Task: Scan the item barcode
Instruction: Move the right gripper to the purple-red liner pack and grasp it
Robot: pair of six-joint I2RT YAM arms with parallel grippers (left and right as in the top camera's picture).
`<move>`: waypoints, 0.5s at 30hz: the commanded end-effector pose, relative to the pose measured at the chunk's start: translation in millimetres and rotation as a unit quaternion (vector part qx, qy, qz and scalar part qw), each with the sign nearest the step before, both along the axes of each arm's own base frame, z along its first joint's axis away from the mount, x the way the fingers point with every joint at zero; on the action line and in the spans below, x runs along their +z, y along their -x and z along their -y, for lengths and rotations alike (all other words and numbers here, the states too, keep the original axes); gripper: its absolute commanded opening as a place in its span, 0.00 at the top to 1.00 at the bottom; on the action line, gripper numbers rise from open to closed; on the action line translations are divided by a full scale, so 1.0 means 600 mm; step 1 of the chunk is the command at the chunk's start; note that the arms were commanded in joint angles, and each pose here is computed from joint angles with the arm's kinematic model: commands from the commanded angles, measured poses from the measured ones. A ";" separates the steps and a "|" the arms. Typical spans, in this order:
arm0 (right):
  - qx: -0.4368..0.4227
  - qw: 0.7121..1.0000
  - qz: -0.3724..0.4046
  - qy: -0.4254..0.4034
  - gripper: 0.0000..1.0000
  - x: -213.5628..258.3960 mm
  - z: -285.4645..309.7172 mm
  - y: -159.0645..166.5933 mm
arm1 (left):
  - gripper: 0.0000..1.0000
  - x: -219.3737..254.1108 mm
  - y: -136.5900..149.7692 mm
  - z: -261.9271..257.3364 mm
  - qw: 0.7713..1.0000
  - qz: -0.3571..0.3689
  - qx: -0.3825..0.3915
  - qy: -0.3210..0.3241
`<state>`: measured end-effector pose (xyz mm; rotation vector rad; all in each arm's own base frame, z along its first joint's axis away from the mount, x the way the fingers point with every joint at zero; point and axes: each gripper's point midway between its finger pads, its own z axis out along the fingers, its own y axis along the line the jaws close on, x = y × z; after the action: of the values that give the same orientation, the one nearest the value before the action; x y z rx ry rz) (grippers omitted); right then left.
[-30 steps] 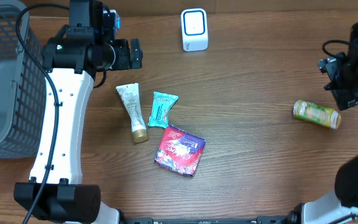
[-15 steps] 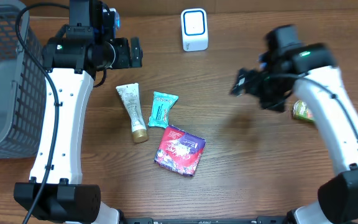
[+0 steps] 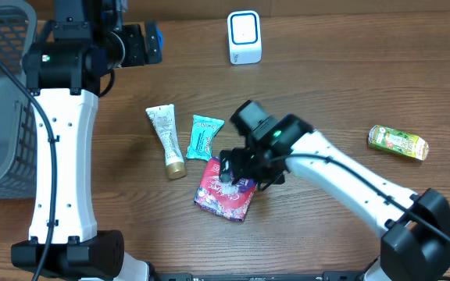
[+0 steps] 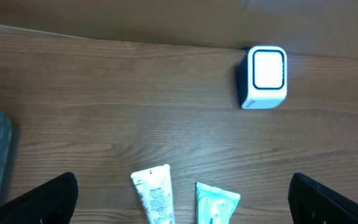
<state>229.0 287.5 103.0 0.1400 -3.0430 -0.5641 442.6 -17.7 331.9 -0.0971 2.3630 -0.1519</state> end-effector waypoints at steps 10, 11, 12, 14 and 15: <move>-0.005 0.989 -0.056 0.139 0.03 -0.087 0.035 0.054 | 0.00 0.001 -0.003 -0.004 1.000 0.001 -0.003 -0.009; -0.016 0.987 -0.051 0.153 0.03 -0.088 0.047 0.048 | 0.00 0.001 -0.003 -0.004 1.000 0.001 -0.003 -0.009; -0.029 0.983 -0.042 0.174 0.02 -0.090 0.064 0.038 | 0.00 0.001 -0.003 -0.004 1.000 0.001 -0.003 -0.009; -0.042 0.979 -0.030 0.196 0.02 -0.090 0.087 0.022 | 0.00 0.001 -0.003 -0.004 1.000 0.001 -0.003 -0.009; -0.050 0.978 -0.023 0.203 0.02 -0.091 0.097 0.012 | 0.00 0.001 -0.003 -0.004 1.000 0.001 -0.003 -0.009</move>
<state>195.6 254.2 48.4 0.0702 -2.9578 -0.0691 442.2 -15.9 330.9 -0.1023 2.3673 -0.1476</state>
